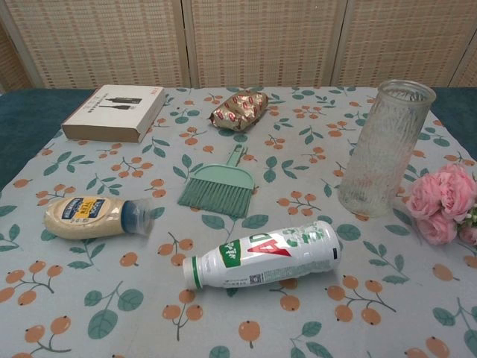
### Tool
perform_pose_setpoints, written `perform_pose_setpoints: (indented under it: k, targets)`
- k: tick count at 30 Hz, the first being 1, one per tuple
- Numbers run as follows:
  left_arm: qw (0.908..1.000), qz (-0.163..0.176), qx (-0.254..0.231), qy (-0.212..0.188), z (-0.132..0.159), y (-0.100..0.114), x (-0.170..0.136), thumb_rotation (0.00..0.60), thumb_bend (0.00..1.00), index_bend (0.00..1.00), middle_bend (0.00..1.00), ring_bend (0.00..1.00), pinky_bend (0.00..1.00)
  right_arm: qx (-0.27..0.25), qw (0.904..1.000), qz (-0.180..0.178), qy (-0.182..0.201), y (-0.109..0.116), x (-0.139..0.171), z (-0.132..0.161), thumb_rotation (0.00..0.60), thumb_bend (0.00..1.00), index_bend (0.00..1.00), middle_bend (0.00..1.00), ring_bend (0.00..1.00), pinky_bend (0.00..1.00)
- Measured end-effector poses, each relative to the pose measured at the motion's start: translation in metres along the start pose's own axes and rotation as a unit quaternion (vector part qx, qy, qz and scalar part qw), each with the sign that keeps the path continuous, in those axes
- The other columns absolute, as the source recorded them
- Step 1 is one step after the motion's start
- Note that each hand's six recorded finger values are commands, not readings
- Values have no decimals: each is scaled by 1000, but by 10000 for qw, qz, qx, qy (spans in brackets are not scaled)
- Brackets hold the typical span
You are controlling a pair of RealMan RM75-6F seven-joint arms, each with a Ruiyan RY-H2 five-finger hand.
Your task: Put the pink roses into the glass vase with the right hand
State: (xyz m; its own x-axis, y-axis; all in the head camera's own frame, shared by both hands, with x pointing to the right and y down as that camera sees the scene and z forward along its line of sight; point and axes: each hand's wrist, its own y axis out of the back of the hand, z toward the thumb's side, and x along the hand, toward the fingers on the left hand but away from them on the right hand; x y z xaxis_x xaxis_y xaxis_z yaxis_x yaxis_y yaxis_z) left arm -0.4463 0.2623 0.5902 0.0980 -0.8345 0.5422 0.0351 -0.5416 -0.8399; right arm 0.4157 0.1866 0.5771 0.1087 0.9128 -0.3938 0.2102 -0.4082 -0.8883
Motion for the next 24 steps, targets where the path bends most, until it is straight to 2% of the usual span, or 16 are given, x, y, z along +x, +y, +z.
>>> perform_pose_setpoints:
  k: [4,11,19,20,21,23,24]
  targets:
    - [10000,30,33,-10,1,1,-1,600,351,60,76,6,287,39,9995,303,116,-6,7,2,600,19,0,0,0,92]
    - [10000,-7,33,-27,1,-1,1,600,352,60,76,6,287,-20,9965,837,68,-19,5,1,600,19,0,0,0,104]
    - [9999,92,-13,-69,3,4,-2,600,352,60,76,6,287,564,9927,1063,-80,-34,-1,-5,600,19,0,24,19,192]
    - [9999,97,-20,-74,3,4,-2,600,352,61,76,6,287,629,9922,1072,-132,-37,-3,-7,600,19,3,68,58,224]
    - [9999,89,-37,-70,3,4,-3,600,353,61,76,6,287,689,9916,1079,-186,-39,-5,-8,600,17,23,160,142,282]
    - [9999,76,-52,-51,2,4,-3,600,353,61,76,6,287,812,9904,1080,-276,-46,-14,-7,600,8,74,333,334,416]
    - [9999,78,-53,-38,1,5,-3,600,353,61,77,6,287,865,9899,1085,-291,-50,-18,-6,600,2,118,435,469,529]
